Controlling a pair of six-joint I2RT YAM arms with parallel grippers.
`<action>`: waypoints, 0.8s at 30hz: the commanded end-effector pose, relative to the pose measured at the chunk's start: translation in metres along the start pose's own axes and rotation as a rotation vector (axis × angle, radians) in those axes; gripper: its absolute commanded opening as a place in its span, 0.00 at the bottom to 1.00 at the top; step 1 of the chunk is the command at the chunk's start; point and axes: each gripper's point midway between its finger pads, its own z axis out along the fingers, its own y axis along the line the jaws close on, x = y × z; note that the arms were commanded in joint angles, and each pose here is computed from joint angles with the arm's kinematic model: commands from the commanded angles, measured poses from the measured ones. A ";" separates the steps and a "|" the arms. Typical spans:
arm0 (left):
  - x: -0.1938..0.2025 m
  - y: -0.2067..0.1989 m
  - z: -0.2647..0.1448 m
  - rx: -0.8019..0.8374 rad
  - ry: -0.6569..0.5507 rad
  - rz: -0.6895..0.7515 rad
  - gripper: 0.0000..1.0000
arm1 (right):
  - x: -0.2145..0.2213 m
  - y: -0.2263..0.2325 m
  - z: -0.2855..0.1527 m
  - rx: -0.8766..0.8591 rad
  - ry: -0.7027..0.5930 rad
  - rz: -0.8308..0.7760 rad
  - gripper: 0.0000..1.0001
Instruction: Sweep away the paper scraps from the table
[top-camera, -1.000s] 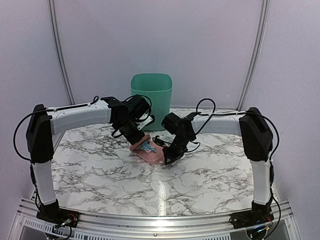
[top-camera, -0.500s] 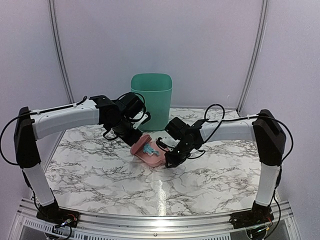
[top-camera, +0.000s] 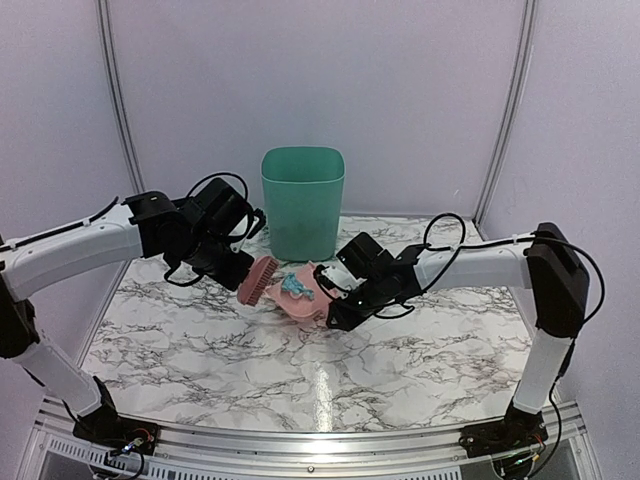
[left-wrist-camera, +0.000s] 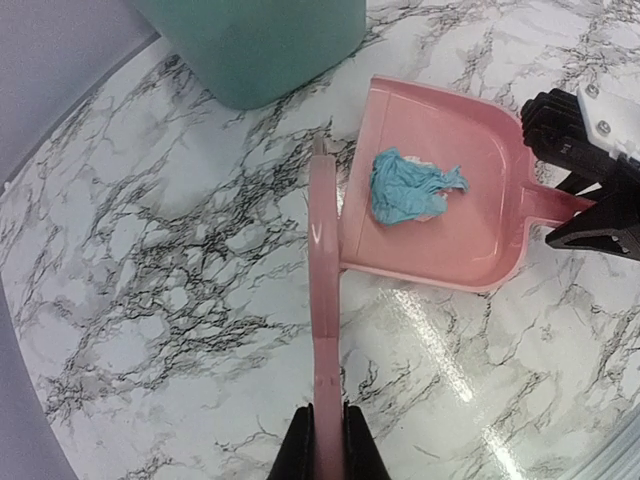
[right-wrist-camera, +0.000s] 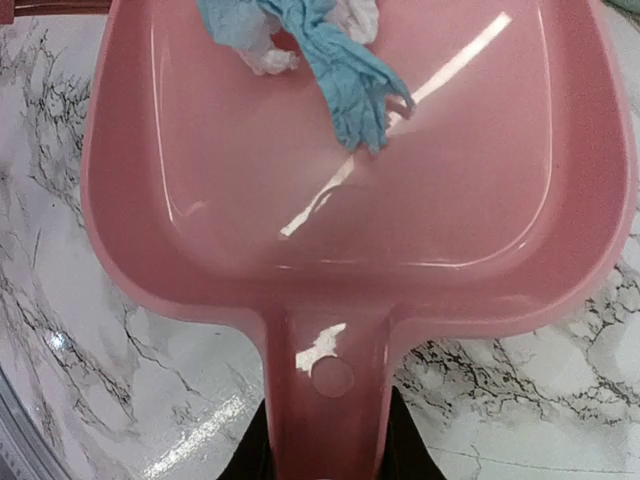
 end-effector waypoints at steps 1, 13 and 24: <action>0.005 0.033 -0.034 -0.127 -0.078 -0.095 0.00 | -0.034 0.010 -0.013 -0.004 -0.127 -0.022 0.00; 0.068 0.087 -0.097 -0.238 -0.279 -0.280 0.04 | -0.084 0.054 -0.024 -0.098 -0.265 -0.088 0.00; 0.095 0.088 -0.099 -0.167 -0.408 -0.347 0.06 | -0.134 0.089 -0.033 -0.197 -0.305 -0.089 0.00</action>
